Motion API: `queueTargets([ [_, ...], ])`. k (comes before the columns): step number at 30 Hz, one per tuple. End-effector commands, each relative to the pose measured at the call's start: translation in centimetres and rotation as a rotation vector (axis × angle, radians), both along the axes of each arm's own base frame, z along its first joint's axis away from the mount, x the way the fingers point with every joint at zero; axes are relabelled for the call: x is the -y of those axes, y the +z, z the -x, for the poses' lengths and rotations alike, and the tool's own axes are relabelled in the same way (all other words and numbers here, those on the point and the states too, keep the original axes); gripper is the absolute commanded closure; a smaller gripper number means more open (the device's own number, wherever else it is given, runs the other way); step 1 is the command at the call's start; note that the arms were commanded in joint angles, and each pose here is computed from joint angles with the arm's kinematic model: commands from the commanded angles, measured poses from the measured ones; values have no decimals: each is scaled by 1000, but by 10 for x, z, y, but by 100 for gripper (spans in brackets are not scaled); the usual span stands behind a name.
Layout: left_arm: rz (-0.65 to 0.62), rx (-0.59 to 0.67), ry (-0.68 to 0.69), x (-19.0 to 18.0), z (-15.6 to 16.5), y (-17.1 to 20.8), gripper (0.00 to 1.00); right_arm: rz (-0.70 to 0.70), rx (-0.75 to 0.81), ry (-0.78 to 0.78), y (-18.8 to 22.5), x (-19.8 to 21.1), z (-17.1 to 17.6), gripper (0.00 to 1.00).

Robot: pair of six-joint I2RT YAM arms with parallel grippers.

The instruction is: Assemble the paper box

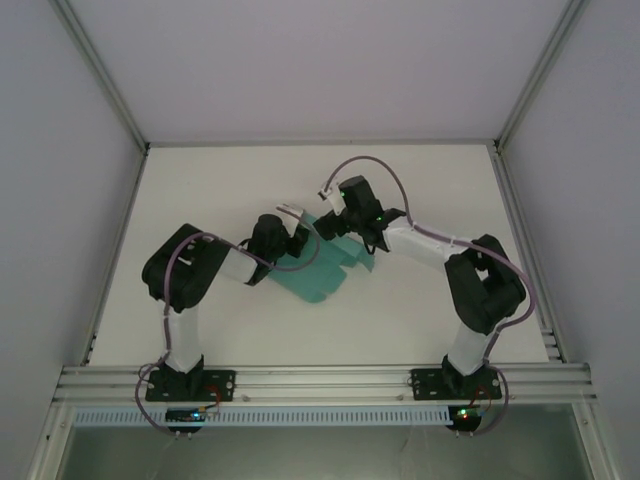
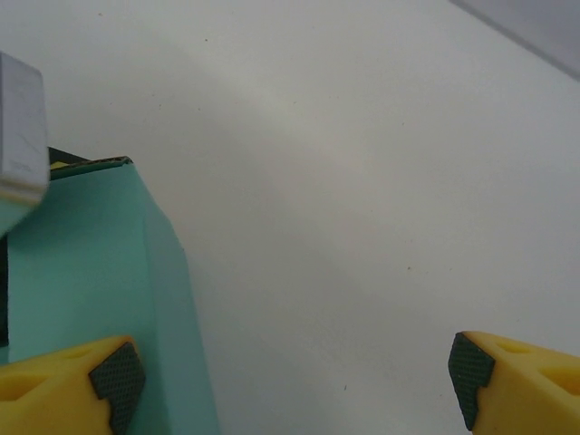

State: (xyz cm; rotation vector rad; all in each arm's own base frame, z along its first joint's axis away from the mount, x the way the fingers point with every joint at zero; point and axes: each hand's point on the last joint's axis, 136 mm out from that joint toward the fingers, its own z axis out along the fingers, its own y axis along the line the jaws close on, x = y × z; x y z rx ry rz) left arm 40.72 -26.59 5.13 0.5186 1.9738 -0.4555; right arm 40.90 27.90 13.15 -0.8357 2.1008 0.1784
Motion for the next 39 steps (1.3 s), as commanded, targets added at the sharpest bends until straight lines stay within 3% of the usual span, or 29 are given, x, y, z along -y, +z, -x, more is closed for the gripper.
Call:
queueTargets([
  [1, -7, -61, -17, -1, 17, -3, 67, 224, -96, -24, -66, 23, 20, 9],
  [9, -29, -45, 76, -21, 13, 14, 61, 211, -105, -50, -68, 24, 23, 9],
  [22, -60, -17, 134, -39, 3, 21, 66, 198, -127, -47, -68, 24, 21, 9],
  [26, -56, -8, 155, -44, 2, 22, 76, 193, -136, -37, -70, 22, 22, 9],
  [30, -36, -7, 120, -34, -3, 22, 76, 194, -149, -22, -73, 18, 23, 8],
  [35, -18, 14, 123, -26, -17, 26, 88, 206, -162, -22, -78, 19, 22, 9],
  [37, -16, 5, 120, -22, -20, 24, 98, 208, -170, -18, -79, 19, 23, 9],
  [39, -18, -3, 114, -20, -22, 21, 100, 208, -170, -26, -79, 20, 22, 9],
])
